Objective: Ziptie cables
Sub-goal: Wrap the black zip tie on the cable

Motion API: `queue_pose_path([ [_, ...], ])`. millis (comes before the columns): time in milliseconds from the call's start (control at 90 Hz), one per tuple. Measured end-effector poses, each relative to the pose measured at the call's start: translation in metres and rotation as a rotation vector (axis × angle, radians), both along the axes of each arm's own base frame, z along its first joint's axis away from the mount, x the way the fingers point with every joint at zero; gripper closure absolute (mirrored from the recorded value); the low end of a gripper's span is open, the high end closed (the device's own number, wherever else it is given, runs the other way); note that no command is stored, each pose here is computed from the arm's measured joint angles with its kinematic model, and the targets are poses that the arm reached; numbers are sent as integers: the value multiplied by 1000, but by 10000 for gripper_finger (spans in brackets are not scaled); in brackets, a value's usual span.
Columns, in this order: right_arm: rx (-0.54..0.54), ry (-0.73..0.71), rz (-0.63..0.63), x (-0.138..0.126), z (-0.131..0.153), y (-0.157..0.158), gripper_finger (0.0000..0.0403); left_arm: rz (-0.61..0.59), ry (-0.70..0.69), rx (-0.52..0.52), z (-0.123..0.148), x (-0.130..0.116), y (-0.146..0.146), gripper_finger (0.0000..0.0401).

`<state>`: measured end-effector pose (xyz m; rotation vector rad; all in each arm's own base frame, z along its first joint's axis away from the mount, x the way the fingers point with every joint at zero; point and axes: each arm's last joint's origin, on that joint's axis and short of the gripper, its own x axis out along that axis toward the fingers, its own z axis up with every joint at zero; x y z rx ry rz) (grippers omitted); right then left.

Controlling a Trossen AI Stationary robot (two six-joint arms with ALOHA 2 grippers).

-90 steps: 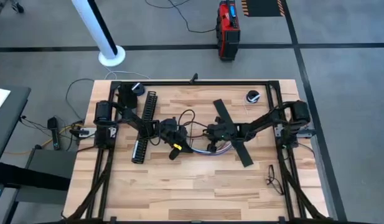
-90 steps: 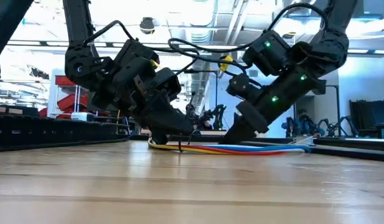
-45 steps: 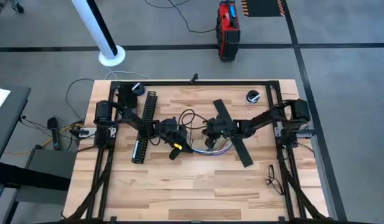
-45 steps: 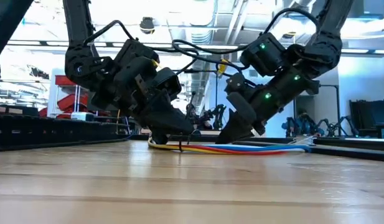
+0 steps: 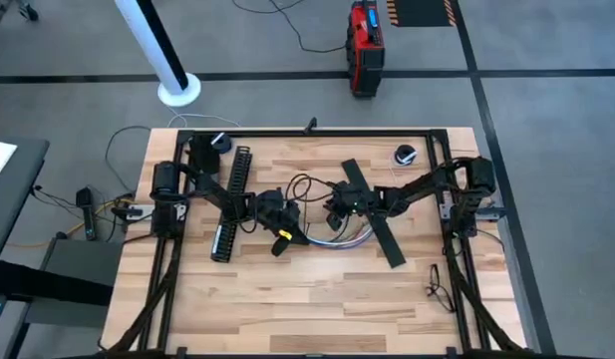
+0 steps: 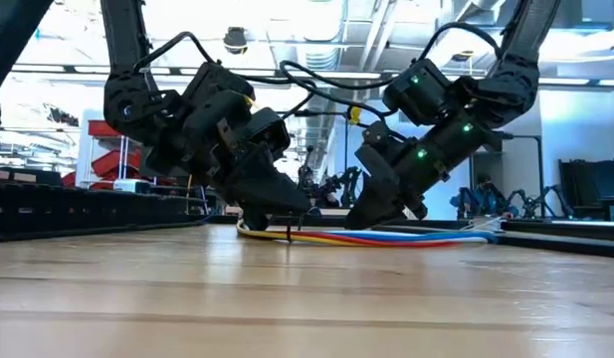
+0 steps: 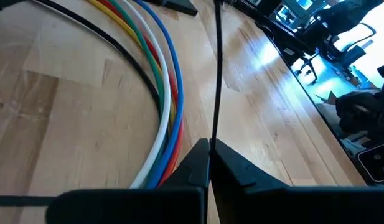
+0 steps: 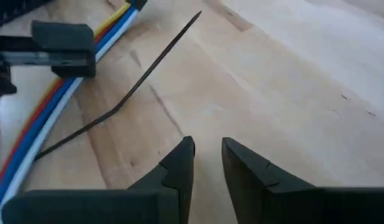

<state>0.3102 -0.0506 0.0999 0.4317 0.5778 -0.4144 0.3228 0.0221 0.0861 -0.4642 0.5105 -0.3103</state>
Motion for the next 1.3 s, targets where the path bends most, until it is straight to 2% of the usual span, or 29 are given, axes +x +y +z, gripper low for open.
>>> queue_pose_path([
  [467, 48, -46, 33, 0, 3, -15, 317, 5, 0, 4, 0, 0, 0, 401],
  [789, 35, -79, 32, 9, 12, -17, 238, 14, -1, 12, 0, 0, 0, 401],
  [933, 32, -66, 1, 7, 10, -23, 225, 14, -1, 14, 0, 0, 0, 401],
  [1200, 116, -133, 29, 31, -19, -36, 228, 10, -4, 25, 0, 0, 1, 401],
  [1300, 152, -216, 78, 41, -21, -36, 220, 8, 0, 25, -1, 0, 0, 401],
])
